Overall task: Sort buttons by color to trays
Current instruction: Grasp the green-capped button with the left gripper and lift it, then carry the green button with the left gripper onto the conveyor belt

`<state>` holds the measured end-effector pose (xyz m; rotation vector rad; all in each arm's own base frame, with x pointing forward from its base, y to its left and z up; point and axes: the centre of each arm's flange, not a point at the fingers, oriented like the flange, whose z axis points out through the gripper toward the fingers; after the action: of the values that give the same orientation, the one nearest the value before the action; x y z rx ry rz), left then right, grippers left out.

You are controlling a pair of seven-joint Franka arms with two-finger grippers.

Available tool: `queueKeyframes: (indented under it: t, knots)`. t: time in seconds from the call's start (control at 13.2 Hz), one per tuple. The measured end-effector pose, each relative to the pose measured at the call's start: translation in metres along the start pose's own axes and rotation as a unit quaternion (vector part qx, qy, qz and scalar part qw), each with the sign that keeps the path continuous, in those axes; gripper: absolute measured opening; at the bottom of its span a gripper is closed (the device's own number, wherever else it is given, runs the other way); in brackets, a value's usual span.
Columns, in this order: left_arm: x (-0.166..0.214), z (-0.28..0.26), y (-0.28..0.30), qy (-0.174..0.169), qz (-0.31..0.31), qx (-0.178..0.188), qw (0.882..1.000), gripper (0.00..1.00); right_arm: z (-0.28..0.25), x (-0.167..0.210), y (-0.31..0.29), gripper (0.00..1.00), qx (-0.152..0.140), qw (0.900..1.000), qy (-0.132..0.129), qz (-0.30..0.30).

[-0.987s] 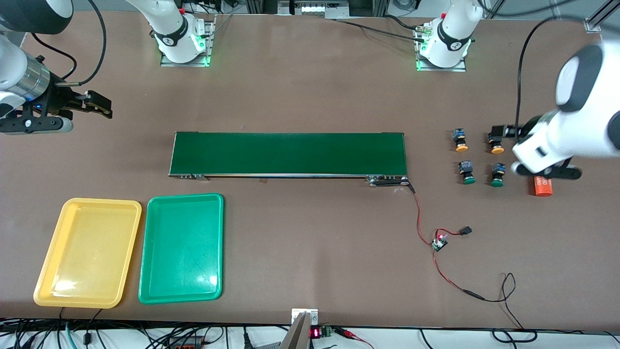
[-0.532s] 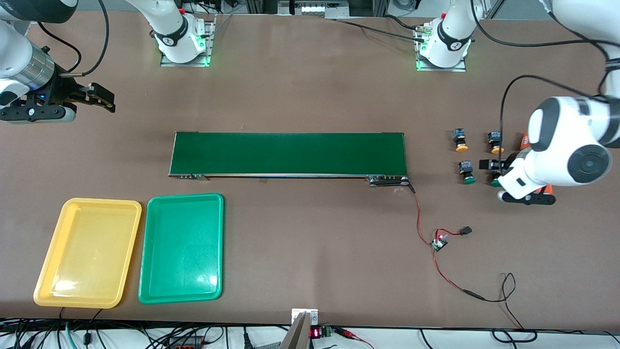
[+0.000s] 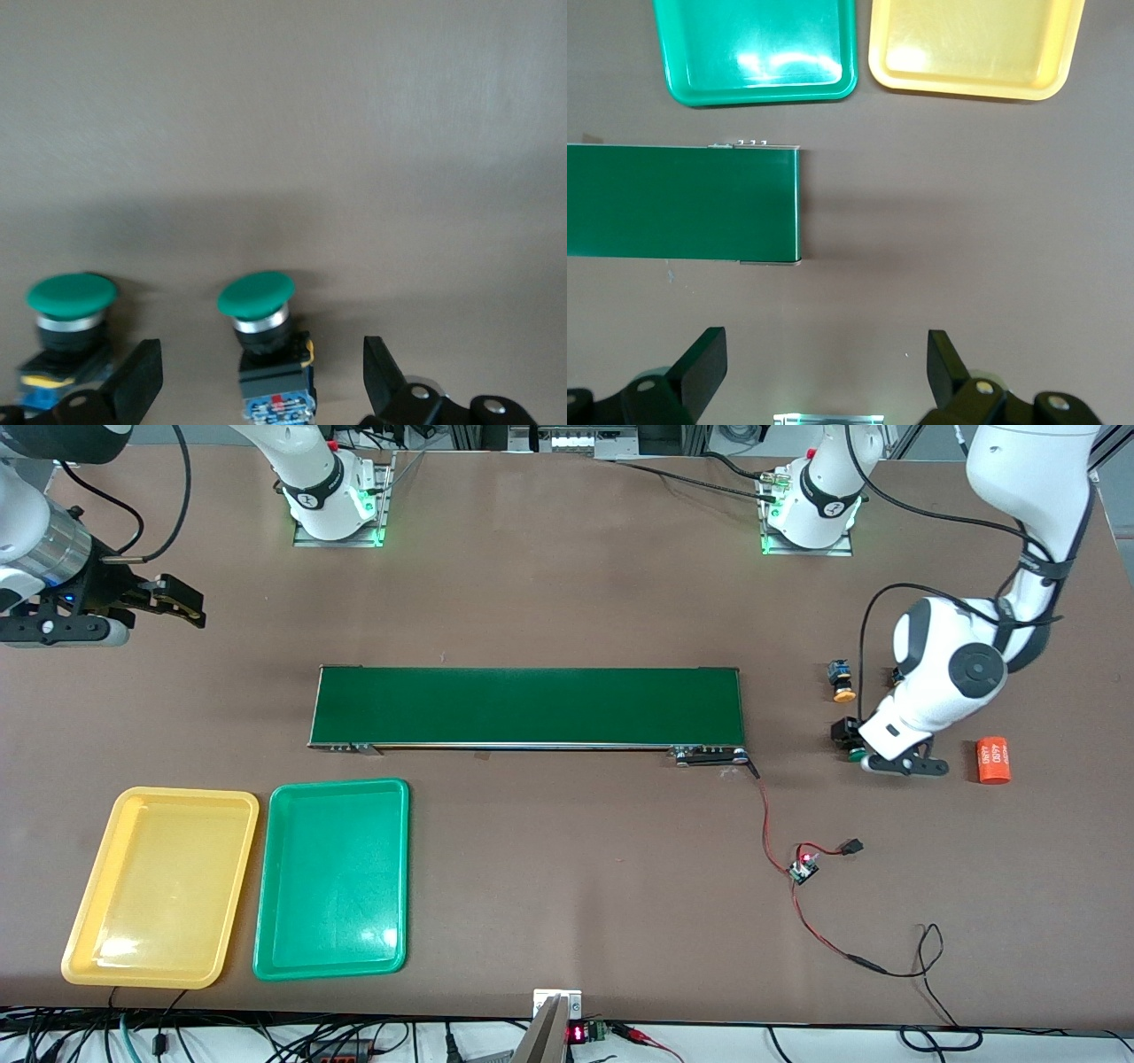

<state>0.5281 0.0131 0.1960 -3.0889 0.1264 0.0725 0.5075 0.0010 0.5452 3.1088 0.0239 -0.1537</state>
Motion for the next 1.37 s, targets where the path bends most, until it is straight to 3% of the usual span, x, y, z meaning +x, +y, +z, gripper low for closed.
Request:
queueKeyframes:
  t: [0.23, 0.61, 0.68, 0.84, 1.06, 1.37]
  knots:
    - [-0.005, 0.013, 0.001, -0.002, 0.0, -0.002, 1.0, 1.0, 0.002, 0.001, 0.0, 1.0, 0.0, 1.0, -0.002, 0.005]
    - [-0.009, 0.023, -0.002, -0.019, -0.002, -0.004, 1.0, 0.45, 0.019, 0.014, -0.011, 1.0, -0.002, 1.0, -0.009, -0.003]
    - [-0.008, 0.02, -0.001, -0.027, -0.001, -0.004, 1.0, 0.41, 0.02, 0.017, -0.02, 1.0, -0.002, 1.0, -0.003, -0.01]
    - [-0.001, -0.001, 0.012, -0.055, 0.014, -0.003, 0.998, 0.41, 0.022, 0.02, -0.034, 1.0, -0.001, 1.0, 0.005, -0.019]
    - [0.021, -0.069, 0.076, -0.087, 0.064, -0.001, 0.994, 0.41, 0.03, 0.022, -0.045, 1.0, 0.009, 1.0, 0.013, -0.005]
    - [0.017, -0.119, 0.202, -0.069, 0.073, -0.012, 0.995, 0.41, 0.039, 0.02, -0.085, 1.0, 0.011, 1.0, 0.024, 0.017]
